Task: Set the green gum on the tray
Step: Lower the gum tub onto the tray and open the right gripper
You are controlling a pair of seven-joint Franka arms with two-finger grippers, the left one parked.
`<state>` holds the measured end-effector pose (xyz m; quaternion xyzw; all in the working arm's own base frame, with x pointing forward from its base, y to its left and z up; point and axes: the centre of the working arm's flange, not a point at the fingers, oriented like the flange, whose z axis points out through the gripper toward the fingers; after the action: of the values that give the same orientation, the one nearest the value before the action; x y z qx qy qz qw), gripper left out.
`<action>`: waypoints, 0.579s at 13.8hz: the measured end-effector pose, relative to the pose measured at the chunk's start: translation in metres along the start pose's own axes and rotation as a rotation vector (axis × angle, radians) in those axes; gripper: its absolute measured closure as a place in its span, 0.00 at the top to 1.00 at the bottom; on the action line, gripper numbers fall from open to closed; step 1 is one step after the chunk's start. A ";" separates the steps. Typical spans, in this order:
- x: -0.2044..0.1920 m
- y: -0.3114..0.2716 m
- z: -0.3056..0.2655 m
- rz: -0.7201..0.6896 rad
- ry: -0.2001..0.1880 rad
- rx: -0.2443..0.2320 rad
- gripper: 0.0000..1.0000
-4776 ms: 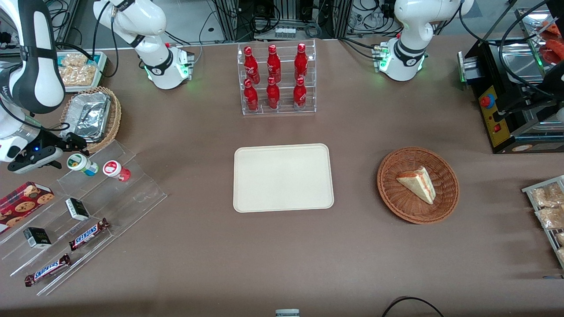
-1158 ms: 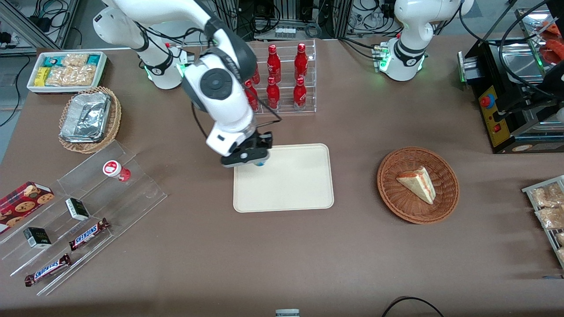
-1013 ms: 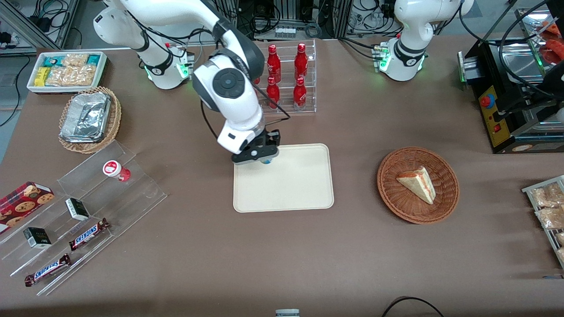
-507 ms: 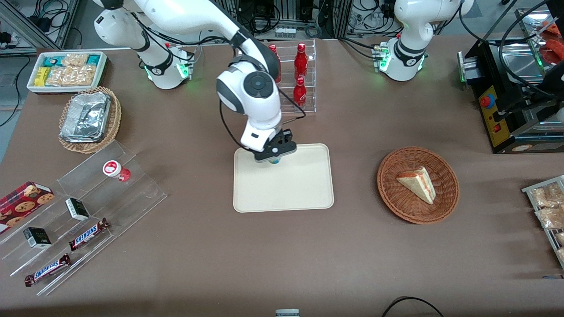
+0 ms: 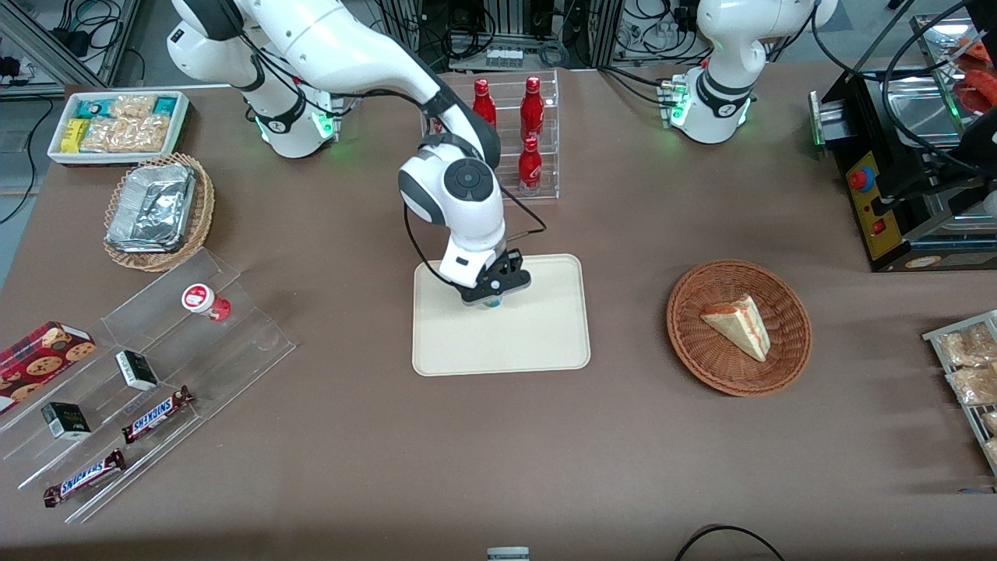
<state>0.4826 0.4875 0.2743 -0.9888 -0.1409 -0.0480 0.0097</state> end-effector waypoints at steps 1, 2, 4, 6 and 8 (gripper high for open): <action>0.000 0.000 0.003 0.000 -0.003 -0.002 0.59; -0.001 0.000 0.005 0.003 -0.006 -0.003 0.59; -0.001 0.000 0.008 0.063 -0.009 -0.006 0.59; -0.002 0.000 0.009 0.123 -0.010 -0.007 0.59; -0.002 0.000 0.012 0.146 -0.014 -0.010 0.59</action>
<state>0.4813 0.4875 0.2619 -0.9968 -0.0684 -0.0410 0.0075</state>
